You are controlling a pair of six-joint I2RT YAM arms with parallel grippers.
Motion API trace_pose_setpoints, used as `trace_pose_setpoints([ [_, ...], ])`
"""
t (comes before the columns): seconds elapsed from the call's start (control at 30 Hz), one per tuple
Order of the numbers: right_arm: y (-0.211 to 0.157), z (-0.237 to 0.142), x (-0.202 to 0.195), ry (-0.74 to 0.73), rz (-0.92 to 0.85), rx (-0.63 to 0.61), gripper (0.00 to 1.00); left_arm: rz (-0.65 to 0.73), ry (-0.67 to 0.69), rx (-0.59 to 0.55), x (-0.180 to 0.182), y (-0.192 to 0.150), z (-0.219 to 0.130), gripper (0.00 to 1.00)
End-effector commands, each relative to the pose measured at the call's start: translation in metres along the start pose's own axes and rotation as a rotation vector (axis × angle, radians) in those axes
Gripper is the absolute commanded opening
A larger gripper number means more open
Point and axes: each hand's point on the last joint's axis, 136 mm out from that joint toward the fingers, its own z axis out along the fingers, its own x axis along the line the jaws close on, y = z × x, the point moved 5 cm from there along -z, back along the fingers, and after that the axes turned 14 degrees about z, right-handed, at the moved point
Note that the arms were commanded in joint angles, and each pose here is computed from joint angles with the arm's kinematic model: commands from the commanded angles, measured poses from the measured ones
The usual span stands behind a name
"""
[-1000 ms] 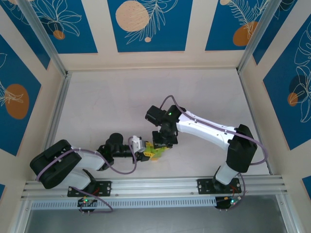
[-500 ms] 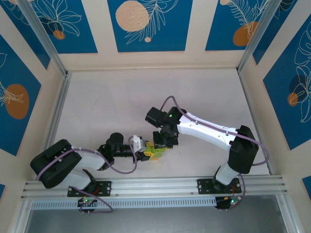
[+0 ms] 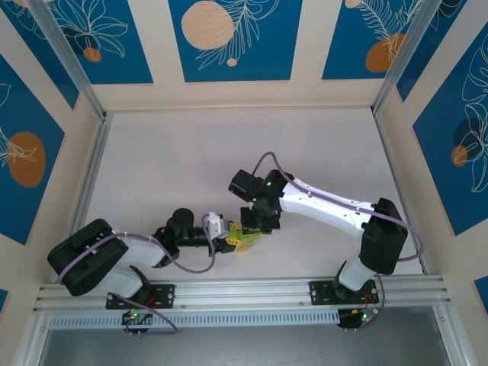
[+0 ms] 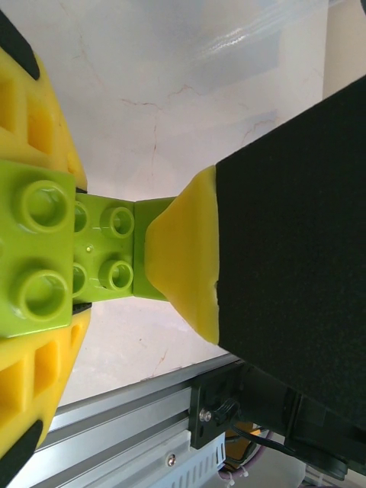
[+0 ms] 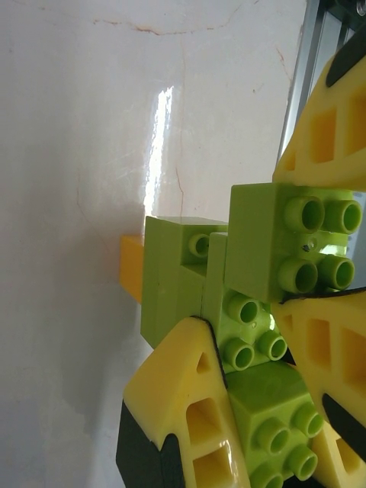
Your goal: Assemble a carrot with lego
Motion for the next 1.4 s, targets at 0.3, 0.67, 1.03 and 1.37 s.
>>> trace_pose_setpoints([
  [0.3, -0.003, 0.029, -0.026, -0.24, -0.008, 0.029, 0.26, -0.028, -0.006, 0.074, -0.004, -0.016, 0.002, 0.26],
  [0.67, 0.006, 0.007, -0.005, -0.136, -0.086, -0.045, 0.65, -0.03, -0.006, 0.076, -0.004, -0.017, 0.003, 0.26],
  [1.03, 0.028, -0.063, -0.002, 0.049, -0.133, -0.219, 0.74, -0.034, -0.016, 0.064, -0.004, -0.012, 0.003, 0.29],
  [1.37, 0.05, -0.096, -0.021, 0.192, -0.142, -0.306, 0.73, -0.097, 0.003, -0.053, -0.004, 0.026, -0.013, 0.23],
])
